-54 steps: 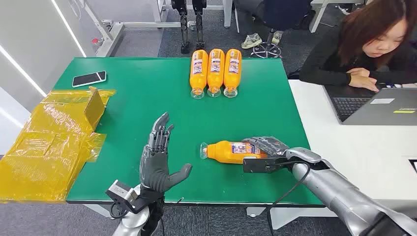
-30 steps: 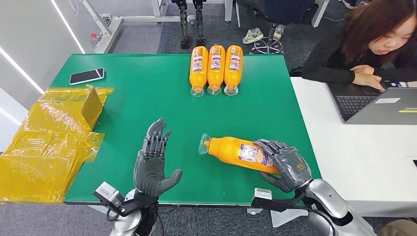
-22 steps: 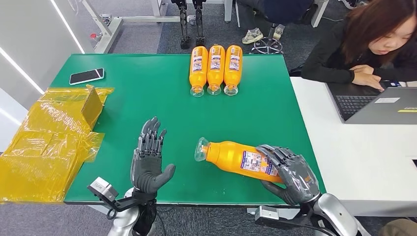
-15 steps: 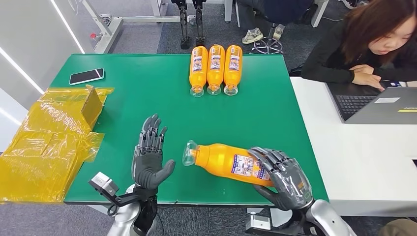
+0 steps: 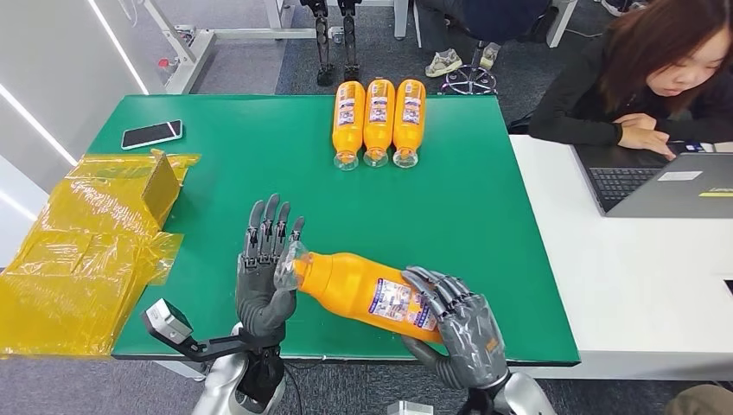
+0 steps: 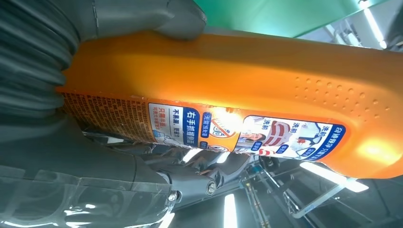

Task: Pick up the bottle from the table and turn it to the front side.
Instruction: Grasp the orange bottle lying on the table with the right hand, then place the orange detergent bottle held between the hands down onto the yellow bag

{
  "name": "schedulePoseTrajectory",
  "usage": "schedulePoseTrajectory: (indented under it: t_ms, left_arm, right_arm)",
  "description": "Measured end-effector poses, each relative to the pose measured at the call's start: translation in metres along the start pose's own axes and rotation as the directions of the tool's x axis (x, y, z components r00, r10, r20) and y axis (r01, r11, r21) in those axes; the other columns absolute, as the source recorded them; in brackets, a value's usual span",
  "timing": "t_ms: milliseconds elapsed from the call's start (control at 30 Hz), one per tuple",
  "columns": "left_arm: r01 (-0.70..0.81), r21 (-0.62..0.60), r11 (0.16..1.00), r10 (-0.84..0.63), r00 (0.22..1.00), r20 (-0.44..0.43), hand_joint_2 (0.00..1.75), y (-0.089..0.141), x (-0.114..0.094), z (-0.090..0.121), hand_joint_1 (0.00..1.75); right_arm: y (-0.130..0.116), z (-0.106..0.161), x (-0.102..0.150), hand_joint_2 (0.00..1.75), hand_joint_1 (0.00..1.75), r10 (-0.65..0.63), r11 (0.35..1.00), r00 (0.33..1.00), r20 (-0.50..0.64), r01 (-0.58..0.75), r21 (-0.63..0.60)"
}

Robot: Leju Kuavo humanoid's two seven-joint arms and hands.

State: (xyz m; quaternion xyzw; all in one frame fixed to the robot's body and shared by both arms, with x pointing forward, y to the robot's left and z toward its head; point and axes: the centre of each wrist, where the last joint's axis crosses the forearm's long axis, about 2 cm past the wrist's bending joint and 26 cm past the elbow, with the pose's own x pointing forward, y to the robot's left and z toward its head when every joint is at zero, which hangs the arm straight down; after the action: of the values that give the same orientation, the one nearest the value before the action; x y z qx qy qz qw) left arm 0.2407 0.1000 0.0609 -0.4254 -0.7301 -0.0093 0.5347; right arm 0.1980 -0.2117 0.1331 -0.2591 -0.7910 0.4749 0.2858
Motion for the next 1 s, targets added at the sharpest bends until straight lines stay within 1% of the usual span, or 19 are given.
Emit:
schedulePoseTrajectory:
  t_ms: [200,433,567,1000]
  left_arm:
    - [-0.044,-0.061,0.997,0.044,0.999,-0.005,1.75,-0.008,0.004,-0.008,0.0]
    - [-0.059,-0.084,0.995,0.059,0.998,-0.007,1.75,-0.014,0.003,-0.012,0.0]
    - [-0.054,-0.079,0.995,0.054,0.999,-0.002,1.75,-0.014,0.003,-0.012,1.75]
    - [-0.047,-0.087,0.995,0.047,0.999,0.0,1.75,-0.014,0.003,-0.013,1.75]
  right_arm:
    - [0.008,-0.011,0.019,1.75,1.75,-0.07,0.997,0.997,-0.008,0.07,0.025]
    - [0.022,-0.013,0.03,1.75,1.75,-0.151,0.987,0.989,0.007,0.15,0.062]
    - [0.026,-0.017,0.035,1.75,1.75,-0.163,0.984,0.987,0.008,0.162,0.077]
    - [0.027,-0.027,0.043,1.75,1.75,-0.151,0.984,0.988,-0.021,0.152,0.089]
